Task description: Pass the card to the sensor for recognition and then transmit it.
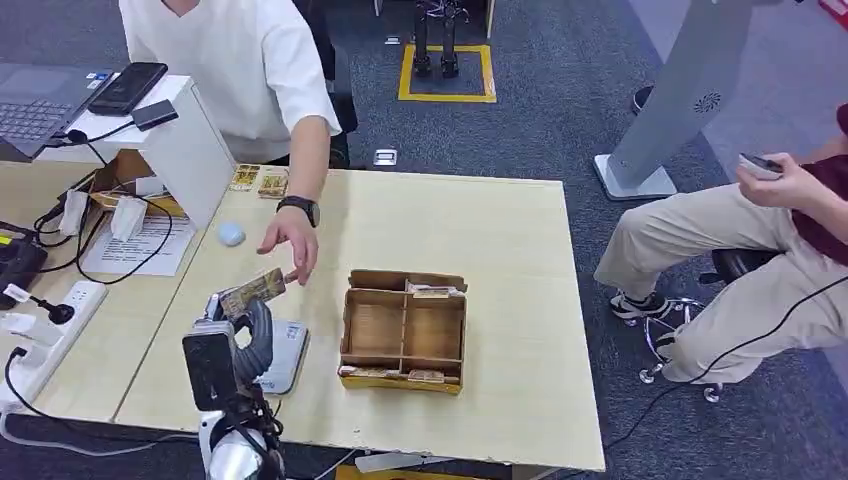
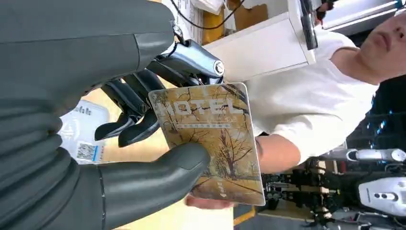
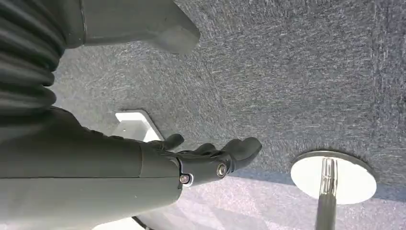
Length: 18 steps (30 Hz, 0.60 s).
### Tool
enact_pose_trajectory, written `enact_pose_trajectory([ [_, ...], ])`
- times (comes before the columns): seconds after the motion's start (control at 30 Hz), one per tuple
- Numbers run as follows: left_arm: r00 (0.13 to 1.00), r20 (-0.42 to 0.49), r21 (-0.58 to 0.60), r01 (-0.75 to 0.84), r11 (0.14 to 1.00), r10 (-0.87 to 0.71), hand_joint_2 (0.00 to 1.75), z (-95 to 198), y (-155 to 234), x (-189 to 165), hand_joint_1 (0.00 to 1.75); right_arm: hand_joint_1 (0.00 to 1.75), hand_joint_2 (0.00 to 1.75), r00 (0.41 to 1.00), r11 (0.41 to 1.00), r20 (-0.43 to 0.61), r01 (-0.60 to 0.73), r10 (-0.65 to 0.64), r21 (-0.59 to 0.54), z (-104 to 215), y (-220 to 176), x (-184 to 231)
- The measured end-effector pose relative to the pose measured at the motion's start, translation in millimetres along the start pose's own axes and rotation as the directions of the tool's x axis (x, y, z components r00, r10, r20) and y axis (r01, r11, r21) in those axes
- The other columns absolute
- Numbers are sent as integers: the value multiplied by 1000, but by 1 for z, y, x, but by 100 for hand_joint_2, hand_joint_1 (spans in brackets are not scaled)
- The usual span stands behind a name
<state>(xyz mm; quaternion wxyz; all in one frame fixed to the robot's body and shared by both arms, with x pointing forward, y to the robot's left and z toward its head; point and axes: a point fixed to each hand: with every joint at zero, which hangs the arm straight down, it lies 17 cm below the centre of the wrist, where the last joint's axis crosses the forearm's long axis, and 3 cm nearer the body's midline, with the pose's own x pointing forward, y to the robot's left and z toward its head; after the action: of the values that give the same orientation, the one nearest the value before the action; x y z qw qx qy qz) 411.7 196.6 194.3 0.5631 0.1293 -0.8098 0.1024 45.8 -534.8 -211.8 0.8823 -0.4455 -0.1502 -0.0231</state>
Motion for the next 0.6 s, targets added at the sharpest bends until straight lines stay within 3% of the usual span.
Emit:
enact_pose_trajectory([
  [0.23,1000,-8,18,-5,1000,5,175,-31,-8,4,175,0,175,1000,1000,19,-8,7,6,-2,3,14],
  [0.43,995,12,30,101,994,-101,175,-64,-17,-1,175,0,175,998,1000,51,-22,21,15,-5,6,32],
  [0.6,987,0,11,159,987,-159,175,-74,-23,-14,175,0,175,998,999,61,-30,29,18,-6,7,38],
])
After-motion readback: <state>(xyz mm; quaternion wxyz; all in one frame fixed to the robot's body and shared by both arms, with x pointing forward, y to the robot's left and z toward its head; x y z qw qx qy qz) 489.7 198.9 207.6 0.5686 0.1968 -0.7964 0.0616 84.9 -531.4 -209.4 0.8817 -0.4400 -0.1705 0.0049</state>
